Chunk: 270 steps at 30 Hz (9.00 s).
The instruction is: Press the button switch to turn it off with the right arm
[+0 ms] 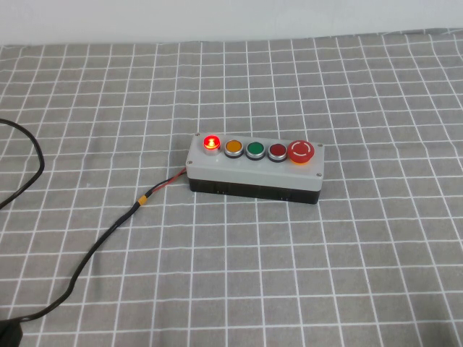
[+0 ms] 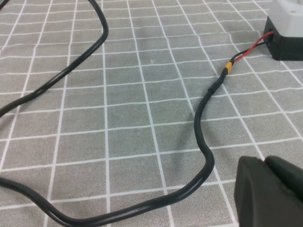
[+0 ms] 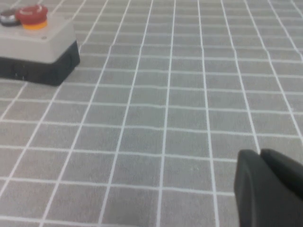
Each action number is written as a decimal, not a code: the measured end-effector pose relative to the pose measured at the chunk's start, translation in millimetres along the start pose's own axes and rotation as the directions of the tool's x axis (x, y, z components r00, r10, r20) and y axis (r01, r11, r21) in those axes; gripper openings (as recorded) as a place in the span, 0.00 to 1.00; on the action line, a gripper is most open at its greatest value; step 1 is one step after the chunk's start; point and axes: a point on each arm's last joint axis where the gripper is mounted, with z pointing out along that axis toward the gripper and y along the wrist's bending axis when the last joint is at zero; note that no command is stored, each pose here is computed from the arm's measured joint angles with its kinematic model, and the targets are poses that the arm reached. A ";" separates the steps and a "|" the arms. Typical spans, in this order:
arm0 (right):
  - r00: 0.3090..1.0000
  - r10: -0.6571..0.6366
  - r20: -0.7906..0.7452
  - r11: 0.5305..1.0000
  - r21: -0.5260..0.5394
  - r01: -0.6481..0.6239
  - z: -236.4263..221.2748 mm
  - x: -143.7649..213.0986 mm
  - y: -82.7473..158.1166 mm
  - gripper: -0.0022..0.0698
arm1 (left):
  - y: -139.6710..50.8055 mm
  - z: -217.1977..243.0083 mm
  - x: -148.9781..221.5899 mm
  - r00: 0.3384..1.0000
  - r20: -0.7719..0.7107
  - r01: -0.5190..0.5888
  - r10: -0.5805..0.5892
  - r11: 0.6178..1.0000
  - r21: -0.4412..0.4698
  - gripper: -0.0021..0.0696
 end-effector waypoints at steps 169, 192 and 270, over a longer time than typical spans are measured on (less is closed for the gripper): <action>0.710 -0.506 -0.490 0.829 -0.502 0.245 342.0 -185.0 267.3 0.01 | 0.0 0.0 0.0 1.000 0.000 0.000 0.000 1.000 0.000 0.02; 0.930 -0.334 -0.156 0.890 -0.376 0.257 121.1 -379.0 171.8 0.01 | 0.0 0.0 0.0 1.000 0.000 0.000 0.000 1.000 0.000 0.02; 0.989 -0.035 0.141 0.994 0.110 0.020 -45.2 -82.5 -12.0 0.01 | 0.0 0.0 0.0 1.000 0.000 0.000 0.000 1.000 0.000 0.02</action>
